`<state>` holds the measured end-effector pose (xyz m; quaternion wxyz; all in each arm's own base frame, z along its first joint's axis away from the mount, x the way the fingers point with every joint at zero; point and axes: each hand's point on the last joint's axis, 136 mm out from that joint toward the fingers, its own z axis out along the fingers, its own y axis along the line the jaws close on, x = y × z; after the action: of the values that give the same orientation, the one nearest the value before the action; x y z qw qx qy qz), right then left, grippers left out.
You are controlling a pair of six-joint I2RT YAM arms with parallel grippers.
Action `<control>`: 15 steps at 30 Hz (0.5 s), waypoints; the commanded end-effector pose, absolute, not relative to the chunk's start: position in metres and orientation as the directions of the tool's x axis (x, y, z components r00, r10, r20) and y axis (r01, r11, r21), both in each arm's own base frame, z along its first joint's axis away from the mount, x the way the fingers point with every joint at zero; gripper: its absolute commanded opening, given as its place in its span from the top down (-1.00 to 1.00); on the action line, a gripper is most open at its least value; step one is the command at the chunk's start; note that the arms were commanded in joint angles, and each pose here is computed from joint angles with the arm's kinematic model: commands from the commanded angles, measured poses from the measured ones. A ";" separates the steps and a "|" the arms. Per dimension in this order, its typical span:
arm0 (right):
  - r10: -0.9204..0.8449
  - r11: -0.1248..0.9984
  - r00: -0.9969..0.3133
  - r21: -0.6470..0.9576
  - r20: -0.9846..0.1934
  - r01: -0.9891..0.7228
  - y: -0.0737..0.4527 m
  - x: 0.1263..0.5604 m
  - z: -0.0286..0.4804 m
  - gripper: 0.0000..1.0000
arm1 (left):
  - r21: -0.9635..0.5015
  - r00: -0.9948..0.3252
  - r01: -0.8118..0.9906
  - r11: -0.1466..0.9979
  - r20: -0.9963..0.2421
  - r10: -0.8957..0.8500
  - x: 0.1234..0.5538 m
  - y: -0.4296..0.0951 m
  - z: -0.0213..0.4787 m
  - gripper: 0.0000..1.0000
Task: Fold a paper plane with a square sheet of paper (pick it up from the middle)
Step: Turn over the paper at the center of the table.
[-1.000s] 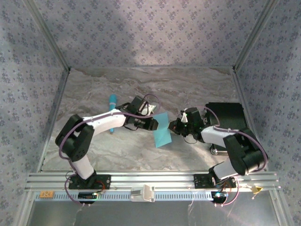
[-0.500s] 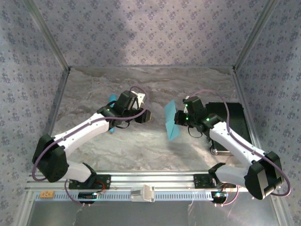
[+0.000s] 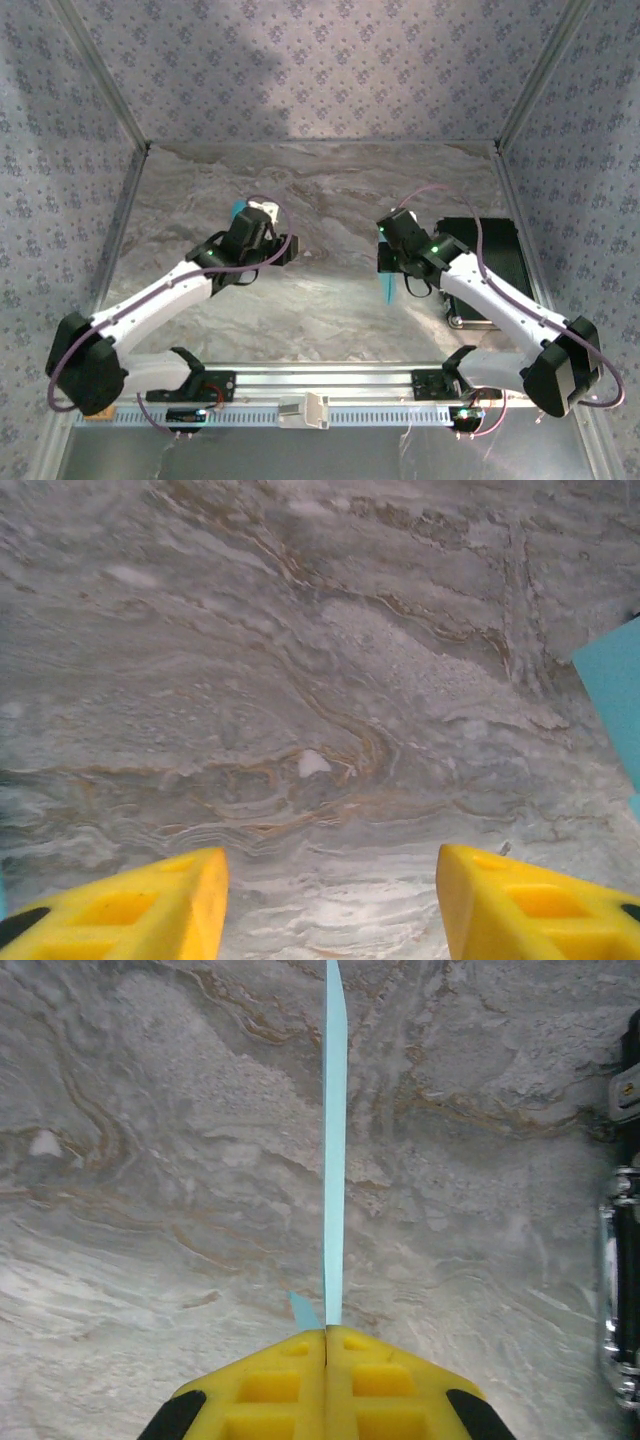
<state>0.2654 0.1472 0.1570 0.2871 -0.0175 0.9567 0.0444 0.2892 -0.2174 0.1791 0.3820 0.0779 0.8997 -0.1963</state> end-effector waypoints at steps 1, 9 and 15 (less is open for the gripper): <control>-0.059 0.998 -0.814 -0.047 -0.577 -0.039 0.133 0.266 0.166 0.94 | -0.298 -0.615 0.244 0.923 -0.783 -0.091 0.296 -0.201 0.200 -0.24; -0.132 0.976 -0.798 -0.218 -0.588 -0.001 0.123 0.268 0.169 0.95 | -0.280 -0.619 0.217 0.935 -0.780 -0.090 0.294 -0.190 0.199 -0.45; -0.171 0.917 -0.814 -0.392 -0.555 0.074 0.113 0.270 0.166 0.96 | -0.303 -0.563 0.251 0.919 -0.818 -0.116 0.291 -0.189 0.214 -0.62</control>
<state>0.2712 0.1291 0.1595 0.2989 -0.0393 0.9438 -0.1353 0.2879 -0.1924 0.1943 0.4322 0.0452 0.8809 -0.1874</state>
